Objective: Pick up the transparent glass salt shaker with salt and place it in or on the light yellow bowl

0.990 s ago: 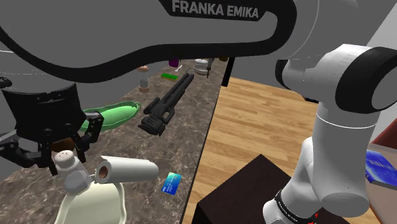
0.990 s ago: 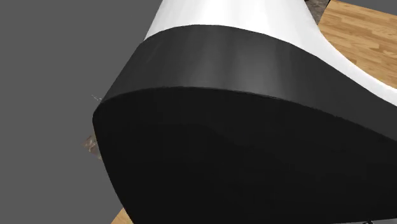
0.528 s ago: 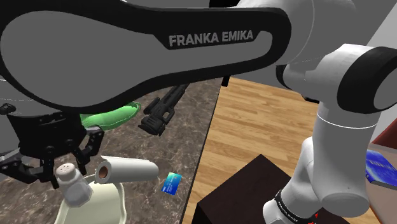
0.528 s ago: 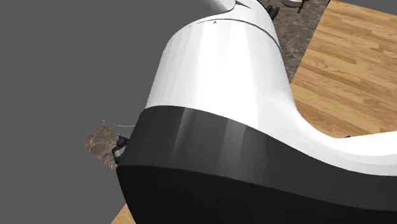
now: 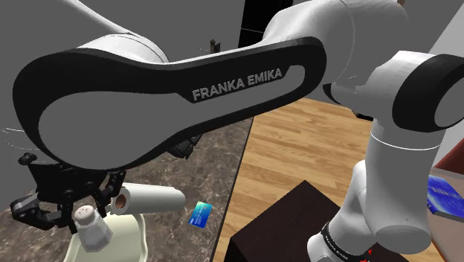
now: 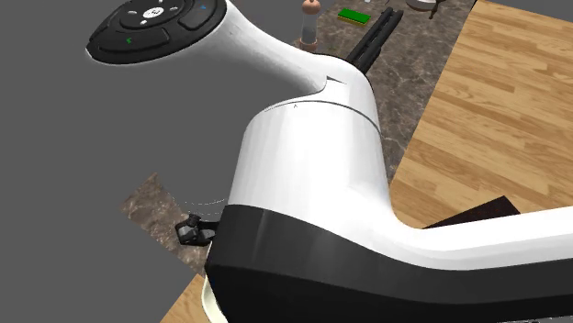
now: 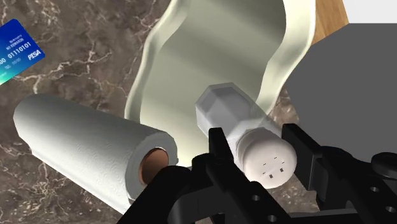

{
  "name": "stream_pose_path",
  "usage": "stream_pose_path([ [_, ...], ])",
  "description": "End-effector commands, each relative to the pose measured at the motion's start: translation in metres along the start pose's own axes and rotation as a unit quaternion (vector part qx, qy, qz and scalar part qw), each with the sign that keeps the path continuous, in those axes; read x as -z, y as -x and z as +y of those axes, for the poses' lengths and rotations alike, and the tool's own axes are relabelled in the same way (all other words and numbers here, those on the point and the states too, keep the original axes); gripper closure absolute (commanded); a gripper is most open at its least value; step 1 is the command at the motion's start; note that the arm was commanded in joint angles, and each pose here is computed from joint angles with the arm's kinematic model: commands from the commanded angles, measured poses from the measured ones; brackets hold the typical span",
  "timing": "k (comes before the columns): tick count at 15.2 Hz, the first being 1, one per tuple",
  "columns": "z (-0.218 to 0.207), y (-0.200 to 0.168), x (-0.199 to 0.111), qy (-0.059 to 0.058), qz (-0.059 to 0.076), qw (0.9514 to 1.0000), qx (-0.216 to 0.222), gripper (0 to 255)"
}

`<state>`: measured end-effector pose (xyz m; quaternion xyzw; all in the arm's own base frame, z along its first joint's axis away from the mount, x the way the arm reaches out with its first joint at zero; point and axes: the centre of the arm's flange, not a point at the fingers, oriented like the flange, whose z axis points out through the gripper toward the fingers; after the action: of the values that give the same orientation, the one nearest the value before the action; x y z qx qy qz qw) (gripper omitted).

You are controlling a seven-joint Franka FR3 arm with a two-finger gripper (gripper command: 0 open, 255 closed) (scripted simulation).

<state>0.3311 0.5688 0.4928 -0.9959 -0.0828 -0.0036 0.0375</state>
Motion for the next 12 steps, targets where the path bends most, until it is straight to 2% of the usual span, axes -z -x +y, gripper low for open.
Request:
stream_pose_path([
  [1, 0.001, 0.000, -0.012, 0.000, 0.000, 1.0000, 0.000, 255],
  [5, 0.002, 0.000, -0.035, 0.000, 0.000, 1.0000, 0.000, 255],
  [12, 0.002, 0.000, -0.035, 0.000, 0.000, 1.0000, 0.000, 255],
])
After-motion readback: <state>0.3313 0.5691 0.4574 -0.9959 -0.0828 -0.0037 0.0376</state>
